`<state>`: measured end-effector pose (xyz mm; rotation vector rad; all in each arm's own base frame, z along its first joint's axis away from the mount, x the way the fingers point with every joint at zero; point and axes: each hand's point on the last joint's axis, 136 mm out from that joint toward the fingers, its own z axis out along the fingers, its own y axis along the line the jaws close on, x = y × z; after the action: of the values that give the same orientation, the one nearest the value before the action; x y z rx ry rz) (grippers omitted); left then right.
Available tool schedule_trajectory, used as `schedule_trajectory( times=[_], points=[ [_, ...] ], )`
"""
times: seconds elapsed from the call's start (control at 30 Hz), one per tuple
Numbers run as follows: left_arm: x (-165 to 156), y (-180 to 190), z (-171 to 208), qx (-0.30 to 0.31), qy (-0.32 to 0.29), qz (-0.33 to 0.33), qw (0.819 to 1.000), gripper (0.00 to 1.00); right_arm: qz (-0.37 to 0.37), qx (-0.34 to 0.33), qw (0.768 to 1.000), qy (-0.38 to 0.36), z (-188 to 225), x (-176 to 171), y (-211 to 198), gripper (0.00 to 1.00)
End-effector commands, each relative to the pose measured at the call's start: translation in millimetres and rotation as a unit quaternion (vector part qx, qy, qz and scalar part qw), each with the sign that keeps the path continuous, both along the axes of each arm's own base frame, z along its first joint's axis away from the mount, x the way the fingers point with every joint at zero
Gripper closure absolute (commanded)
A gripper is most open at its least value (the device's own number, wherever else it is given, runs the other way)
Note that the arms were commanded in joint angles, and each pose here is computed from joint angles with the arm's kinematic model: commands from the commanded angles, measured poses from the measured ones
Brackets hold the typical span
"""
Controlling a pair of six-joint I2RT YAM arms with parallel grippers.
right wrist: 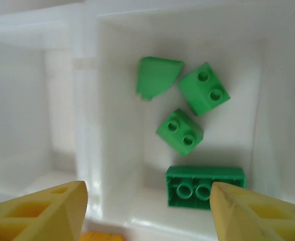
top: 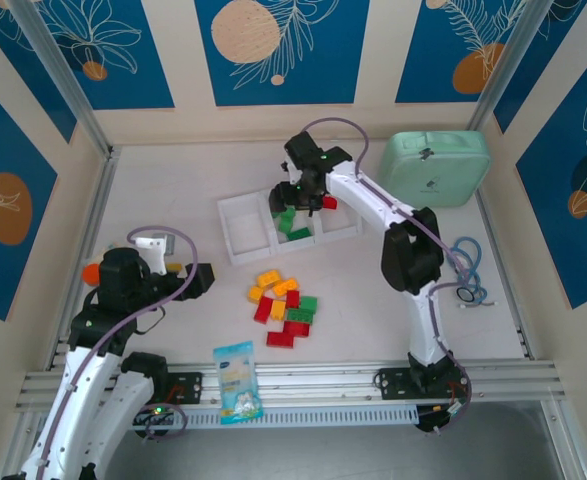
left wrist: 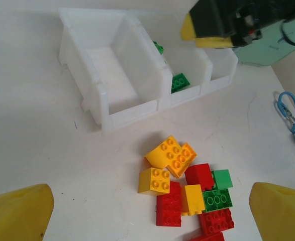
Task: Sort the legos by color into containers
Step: Place the lego in the container, then pick up the lego from the center of the table.
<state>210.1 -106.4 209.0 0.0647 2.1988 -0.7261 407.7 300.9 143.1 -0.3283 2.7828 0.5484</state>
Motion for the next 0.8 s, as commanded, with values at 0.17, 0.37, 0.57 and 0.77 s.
schedule_trajectory(
  times=[0.17,0.37,0.57,0.77],
  points=[
    [-2.1,-8.5,-0.8,-0.009,0.006,-0.025,1.000,0.01,-0.003,0.045,0.998,-0.038,40.0,-39.2,-30.8,0.13],
    [-7.7,-32.1,-7.6,-0.022,0.054,-0.089,0.994,0.01,-0.012,0.042,0.998,-0.042,39.6,-73.8,-65.9,0.01],
    [-19.3,-61.1,-44.7,0.065,0.136,-0.139,0.979,0.01,-0.032,0.055,0.997,-0.042,38.0,-104.3,-104.0,0.01],
    [-10.4,-99.8,-69.2,0.131,0.169,-0.193,0.958,0.01,-0.069,0.069,0.993,-0.072,38.2,-116.7,-140.9,0.01]
  ],
)
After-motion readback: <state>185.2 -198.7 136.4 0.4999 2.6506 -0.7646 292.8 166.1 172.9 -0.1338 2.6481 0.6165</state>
